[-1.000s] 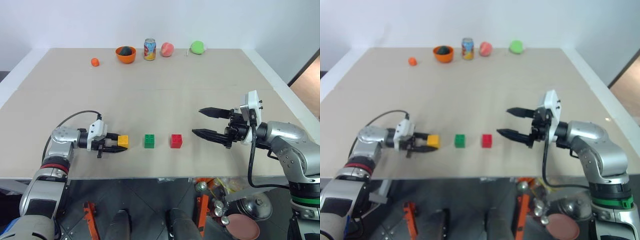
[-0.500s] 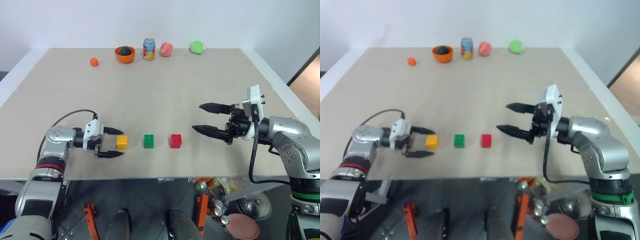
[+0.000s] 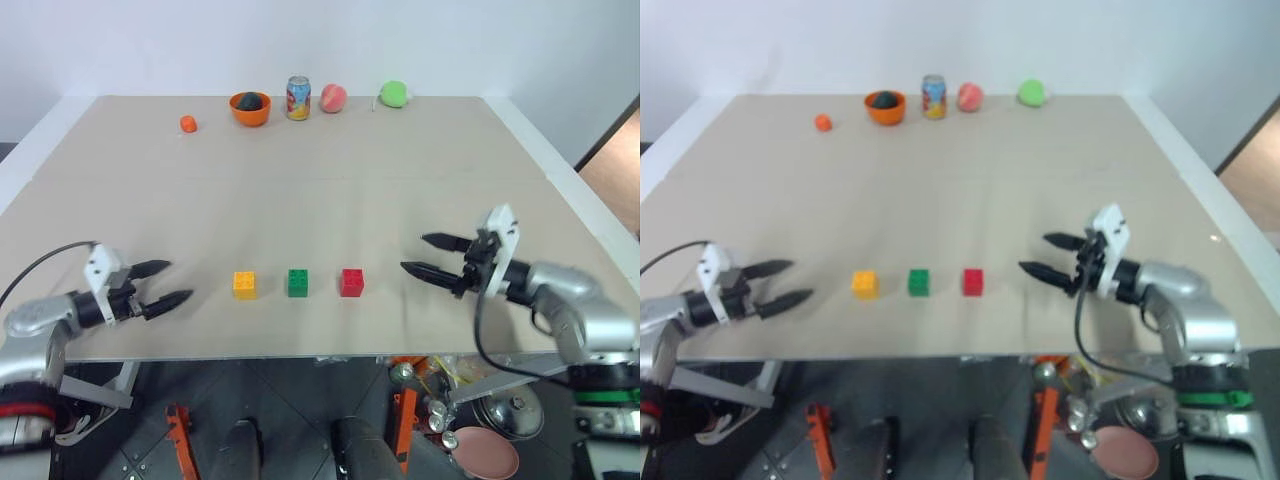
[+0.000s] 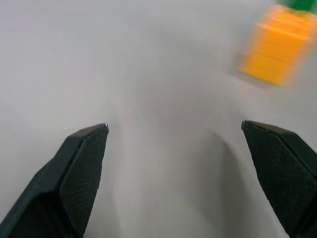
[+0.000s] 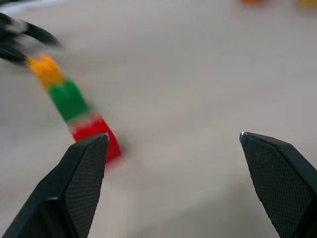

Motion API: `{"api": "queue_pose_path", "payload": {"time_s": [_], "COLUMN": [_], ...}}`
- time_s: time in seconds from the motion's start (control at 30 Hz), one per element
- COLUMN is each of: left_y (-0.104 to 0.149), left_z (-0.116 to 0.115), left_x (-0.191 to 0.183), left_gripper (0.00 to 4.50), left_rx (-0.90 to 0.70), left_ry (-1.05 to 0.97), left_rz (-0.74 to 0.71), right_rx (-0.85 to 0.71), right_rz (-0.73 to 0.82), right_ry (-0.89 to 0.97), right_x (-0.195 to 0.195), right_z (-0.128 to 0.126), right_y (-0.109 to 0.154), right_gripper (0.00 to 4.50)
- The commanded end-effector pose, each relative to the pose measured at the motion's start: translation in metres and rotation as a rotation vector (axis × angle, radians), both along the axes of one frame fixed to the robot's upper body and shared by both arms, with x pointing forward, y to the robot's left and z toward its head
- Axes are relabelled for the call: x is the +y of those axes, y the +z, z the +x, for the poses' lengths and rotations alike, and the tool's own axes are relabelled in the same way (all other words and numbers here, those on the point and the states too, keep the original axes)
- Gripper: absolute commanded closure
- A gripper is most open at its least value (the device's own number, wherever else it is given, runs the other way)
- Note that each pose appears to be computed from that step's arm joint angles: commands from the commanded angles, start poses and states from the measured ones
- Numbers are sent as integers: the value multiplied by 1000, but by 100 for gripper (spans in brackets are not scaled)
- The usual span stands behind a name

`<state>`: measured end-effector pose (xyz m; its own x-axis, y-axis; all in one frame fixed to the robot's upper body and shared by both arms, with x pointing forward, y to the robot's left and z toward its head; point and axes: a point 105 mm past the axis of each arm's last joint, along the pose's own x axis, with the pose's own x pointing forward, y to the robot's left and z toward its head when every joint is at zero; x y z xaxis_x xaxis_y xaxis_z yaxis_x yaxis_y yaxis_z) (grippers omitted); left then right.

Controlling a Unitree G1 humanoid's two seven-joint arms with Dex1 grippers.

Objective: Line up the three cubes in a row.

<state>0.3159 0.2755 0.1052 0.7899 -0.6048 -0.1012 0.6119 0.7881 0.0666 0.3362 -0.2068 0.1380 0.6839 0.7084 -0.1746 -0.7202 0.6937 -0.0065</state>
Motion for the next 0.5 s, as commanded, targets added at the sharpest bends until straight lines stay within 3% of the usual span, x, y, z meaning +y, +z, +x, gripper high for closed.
{"api": "queue_pose_path", "payload": {"time_s": [0.03, 0.27, 0.5], "left_y": [26, 20, 17], "left_z": [5, 1, 7], "left_x": [17, 3, 1], "left_gripper": [4, 4, 4], "left_rx": [-106, -110, -91], "left_ry": [313, 571, 750], "left_rz": [-140, -329, -467], "right_rx": [-98, -169, -179], "right_rz": [56, 210, 285], "right_ry": [-136, -327, -352], "right_x": [-7, -4, 11], "right_z": [8, 28, 41], "right_y": [15, 27, 31], "right_gripper": [10, 10, 10]}}
